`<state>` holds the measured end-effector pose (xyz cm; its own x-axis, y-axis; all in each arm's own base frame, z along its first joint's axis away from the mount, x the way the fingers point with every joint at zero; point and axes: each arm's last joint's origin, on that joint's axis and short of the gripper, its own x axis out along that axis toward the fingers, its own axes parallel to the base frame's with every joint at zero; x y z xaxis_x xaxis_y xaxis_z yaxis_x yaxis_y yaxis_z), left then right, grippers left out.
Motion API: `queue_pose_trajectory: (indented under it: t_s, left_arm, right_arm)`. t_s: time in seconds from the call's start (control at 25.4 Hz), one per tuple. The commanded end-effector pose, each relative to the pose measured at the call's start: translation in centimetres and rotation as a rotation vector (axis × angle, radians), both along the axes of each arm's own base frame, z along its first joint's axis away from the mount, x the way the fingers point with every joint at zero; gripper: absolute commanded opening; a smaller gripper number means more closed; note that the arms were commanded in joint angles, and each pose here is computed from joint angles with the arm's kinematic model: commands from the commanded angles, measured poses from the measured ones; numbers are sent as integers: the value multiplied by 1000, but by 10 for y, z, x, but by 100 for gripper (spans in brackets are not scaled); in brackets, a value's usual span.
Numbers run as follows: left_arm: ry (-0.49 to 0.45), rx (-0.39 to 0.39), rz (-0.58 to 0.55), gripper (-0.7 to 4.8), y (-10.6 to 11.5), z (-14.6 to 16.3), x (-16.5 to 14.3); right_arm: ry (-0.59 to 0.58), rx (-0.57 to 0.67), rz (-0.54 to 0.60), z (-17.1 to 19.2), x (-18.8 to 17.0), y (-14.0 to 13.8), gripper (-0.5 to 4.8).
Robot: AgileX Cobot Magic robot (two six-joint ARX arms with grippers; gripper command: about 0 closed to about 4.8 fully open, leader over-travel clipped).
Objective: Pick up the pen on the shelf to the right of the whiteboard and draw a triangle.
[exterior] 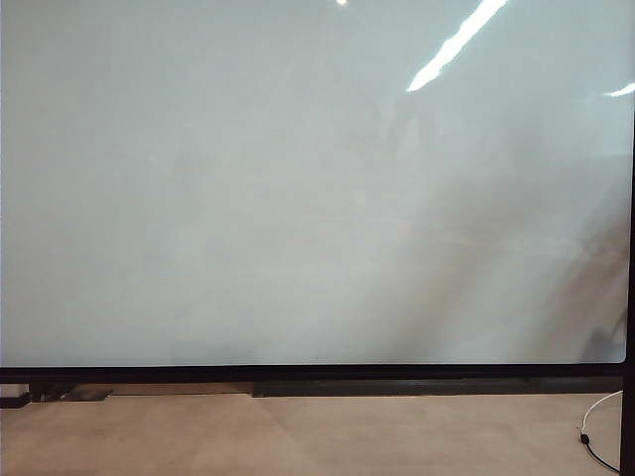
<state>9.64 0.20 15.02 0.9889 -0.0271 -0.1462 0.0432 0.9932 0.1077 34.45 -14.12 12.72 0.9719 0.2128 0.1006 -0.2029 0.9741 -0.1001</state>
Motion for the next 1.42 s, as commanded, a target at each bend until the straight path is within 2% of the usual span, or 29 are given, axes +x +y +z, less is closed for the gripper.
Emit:
queue_pose_trajectory:
  t_s: [0.04,0.9,0.98,1.3,1.38,1.42]
  left_arm:
    - [-12,1,-3,-5,0,2,0]
    - [-12,1,-4,-5,0,2,0]
    - [-12,1,-3,-5,0,2,0]
    - [-12,1,-4,-5,0,2,0]
    - [-12,1,-3,-5,0,2,0]
    - [-12,1,-4,-5,0,2,0]
  right_arm:
    - [-23,-16,-2,4,0,0,135]
    - [-23,-20,-21,4,-2,-6,131]
    - [-23,-21,-19,4,-2,-6,79]
    - [-25,-31,-17,4,-2,-6,46]
    - [-25,-32,-10,4,-2,-6,-9]
    - [-25,-32,-10,4,-2,-6,-7]
